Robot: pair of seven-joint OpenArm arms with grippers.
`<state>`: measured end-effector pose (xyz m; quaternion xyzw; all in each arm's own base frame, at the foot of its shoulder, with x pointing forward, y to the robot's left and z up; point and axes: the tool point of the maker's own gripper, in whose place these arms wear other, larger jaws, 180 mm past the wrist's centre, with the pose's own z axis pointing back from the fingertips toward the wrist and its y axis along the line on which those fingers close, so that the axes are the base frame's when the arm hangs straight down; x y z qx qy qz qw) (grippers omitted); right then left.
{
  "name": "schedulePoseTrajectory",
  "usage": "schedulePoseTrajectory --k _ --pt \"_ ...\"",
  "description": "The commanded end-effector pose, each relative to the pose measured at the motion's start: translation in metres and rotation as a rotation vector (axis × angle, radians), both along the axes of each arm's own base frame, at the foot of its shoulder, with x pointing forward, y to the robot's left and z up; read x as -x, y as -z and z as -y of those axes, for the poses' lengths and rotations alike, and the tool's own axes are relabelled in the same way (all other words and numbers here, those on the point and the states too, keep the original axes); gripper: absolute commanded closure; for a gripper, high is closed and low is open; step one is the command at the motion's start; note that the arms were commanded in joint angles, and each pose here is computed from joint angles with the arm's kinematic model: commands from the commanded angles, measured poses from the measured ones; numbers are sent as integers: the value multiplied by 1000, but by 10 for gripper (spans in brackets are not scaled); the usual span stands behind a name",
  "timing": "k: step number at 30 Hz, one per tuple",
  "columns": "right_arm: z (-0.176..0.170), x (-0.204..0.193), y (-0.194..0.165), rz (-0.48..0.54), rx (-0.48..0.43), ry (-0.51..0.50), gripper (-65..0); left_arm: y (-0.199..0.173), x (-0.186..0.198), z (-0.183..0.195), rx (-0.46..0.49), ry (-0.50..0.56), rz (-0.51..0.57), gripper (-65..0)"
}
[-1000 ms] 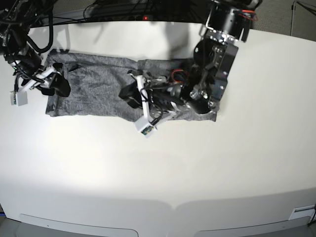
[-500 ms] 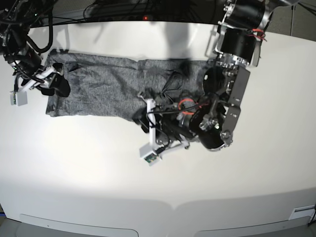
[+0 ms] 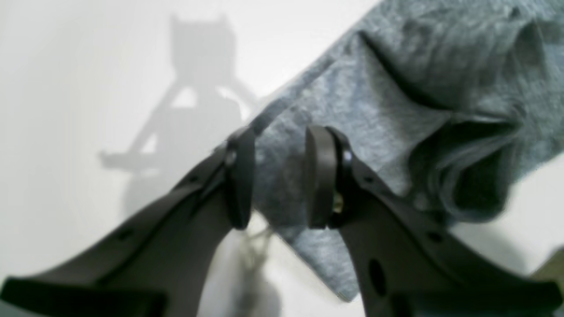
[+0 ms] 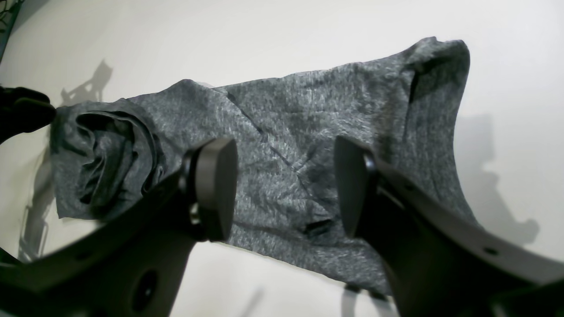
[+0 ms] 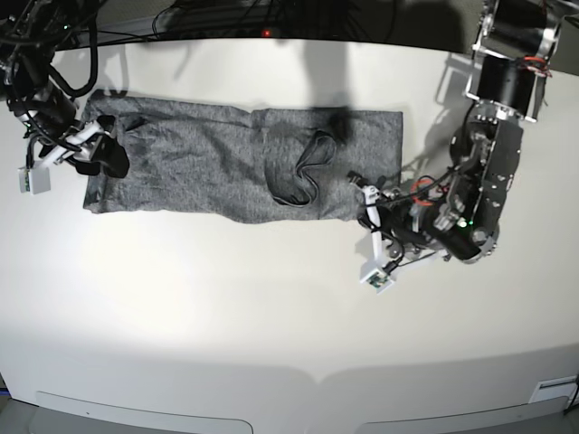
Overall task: Fold the T-shirt properly
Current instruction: 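Fold the held strip end over onto the shirt with the left gripper, then press the left gripper onto the folded layer, flattening it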
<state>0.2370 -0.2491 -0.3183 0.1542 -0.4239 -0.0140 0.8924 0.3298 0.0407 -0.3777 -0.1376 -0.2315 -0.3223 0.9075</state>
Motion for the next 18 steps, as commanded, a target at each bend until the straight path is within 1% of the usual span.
schedulePoseTrajectory --k 1,3,5,9,11,15,18 --pt "2 -7 -15 59 10 -6 -352 -11 -7 6 31 2 37 -189" --pt "2 -7 -15 58 10 -7 -352 -5 0 8 34 1 28 -189" --pt "2 -7 -15 58 11 -6 -351 0 5 15 67 -3 33 -189" --pt "2 -7 -15 58 10 -7 -351 7 6 21 99 -25 125 -189" --pt "2 -7 -15 58 10 -7 -351 11 7 21 98 -31 157 -189" --pt "2 -7 -15 58 10 -7 -352 12 11 24 108 -32 148 -189" --pt "2 -7 -15 61 10 -6 -352 7 10 40 145 -31 150 -189"
